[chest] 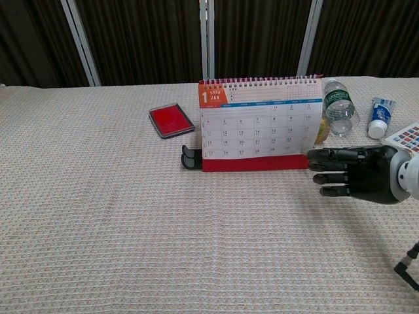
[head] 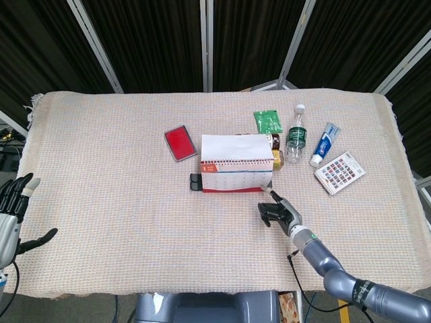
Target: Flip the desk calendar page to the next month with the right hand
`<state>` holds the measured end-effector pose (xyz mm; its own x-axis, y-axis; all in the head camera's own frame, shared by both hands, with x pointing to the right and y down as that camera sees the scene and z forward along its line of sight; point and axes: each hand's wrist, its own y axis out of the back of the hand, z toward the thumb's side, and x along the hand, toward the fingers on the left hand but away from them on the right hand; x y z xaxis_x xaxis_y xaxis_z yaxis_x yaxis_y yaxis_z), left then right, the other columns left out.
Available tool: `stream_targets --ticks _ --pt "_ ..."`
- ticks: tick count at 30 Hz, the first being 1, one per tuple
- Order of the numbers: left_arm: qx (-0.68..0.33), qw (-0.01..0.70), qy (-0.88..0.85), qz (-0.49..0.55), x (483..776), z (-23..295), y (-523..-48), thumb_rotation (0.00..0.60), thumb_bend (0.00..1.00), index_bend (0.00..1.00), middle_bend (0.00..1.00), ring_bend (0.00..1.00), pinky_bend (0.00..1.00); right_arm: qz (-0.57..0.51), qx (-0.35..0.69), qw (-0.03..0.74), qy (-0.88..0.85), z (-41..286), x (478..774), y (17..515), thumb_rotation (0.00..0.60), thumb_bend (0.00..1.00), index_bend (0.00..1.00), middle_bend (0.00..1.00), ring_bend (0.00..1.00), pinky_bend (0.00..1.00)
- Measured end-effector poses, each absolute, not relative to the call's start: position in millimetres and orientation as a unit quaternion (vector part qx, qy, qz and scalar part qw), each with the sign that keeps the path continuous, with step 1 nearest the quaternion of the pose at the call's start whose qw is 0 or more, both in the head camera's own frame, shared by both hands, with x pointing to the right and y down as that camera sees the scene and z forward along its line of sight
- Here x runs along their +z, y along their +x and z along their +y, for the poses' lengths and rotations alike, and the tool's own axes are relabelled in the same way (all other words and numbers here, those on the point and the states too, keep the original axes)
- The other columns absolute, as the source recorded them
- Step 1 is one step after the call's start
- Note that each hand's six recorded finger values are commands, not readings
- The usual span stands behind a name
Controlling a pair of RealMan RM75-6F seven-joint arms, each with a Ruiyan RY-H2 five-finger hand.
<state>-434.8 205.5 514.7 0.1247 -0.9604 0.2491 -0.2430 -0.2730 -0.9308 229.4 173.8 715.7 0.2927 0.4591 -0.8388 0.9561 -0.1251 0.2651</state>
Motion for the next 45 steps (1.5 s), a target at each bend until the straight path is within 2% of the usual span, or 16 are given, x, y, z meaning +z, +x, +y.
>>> stream_targets --ticks 13,26,30,35,38,41,43,45 --pt "-0.467 0.382 -0.648 0.465 515 206 -434 0.6 0.08 0.0 0.0 0.0 0.0 0.497 -0.296 0.41 0.705 167 710 212 0.6 0.44 0.0 0.76 0.71 0.81" --pt "-0.461 0.38 -0.652 0.466 513 207 -431 0.6 0.08 0.0 0.0 0.0 0.0 0.482 -0.265 0.354 0.757 155 645 188 0.6 0.45 0.0 0.76 0.71 0.81" --pt "-0.461 0.381 -0.653 0.465 513 207 -430 0.6 0.08 0.0 0.0 0.0 0.0 0.484 -0.258 0.33 0.769 151 627 188 0.6 0.45 0.07 0.75 0.71 0.81" --pt "-0.46 0.381 -0.653 0.466 513 207 -430 0.6 0.08 0.0 0.0 0.0 0.0 0.499 -0.249 0.292 0.777 143 605 195 0.6 0.43 0.21 0.63 0.62 0.77" --pt "-0.458 0.382 -0.652 0.468 512 207 -430 0.6 0.08 0.0 0.0 0.0 0.0 0.514 -0.247 0.264 0.778 135 596 203 0.6 0.41 0.29 0.54 0.53 0.69" --pt "-0.458 0.382 -0.652 0.469 512 207 -430 0.6 0.08 0.0 0.0 0.0 0.0 0.526 -0.245 0.236 0.779 123 587 211 0.6 0.39 0.31 0.44 0.41 0.54" --pt "-0.458 0.381 -0.652 0.469 513 207 -430 0.6 0.08 0.0 0.0 0.0 0.0 0.532 -0.242 0.223 0.78 115 582 214 0.6 0.38 0.3 0.38 0.33 0.4" --pt "-0.459 0.381 -0.652 0.469 513 206 -431 0.6 0.08 0.0 0.0 0.0 0.0 0.537 -0.243 0.204 0.781 107 579 217 0.6 0.38 0.29 0.35 0.29 0.32"
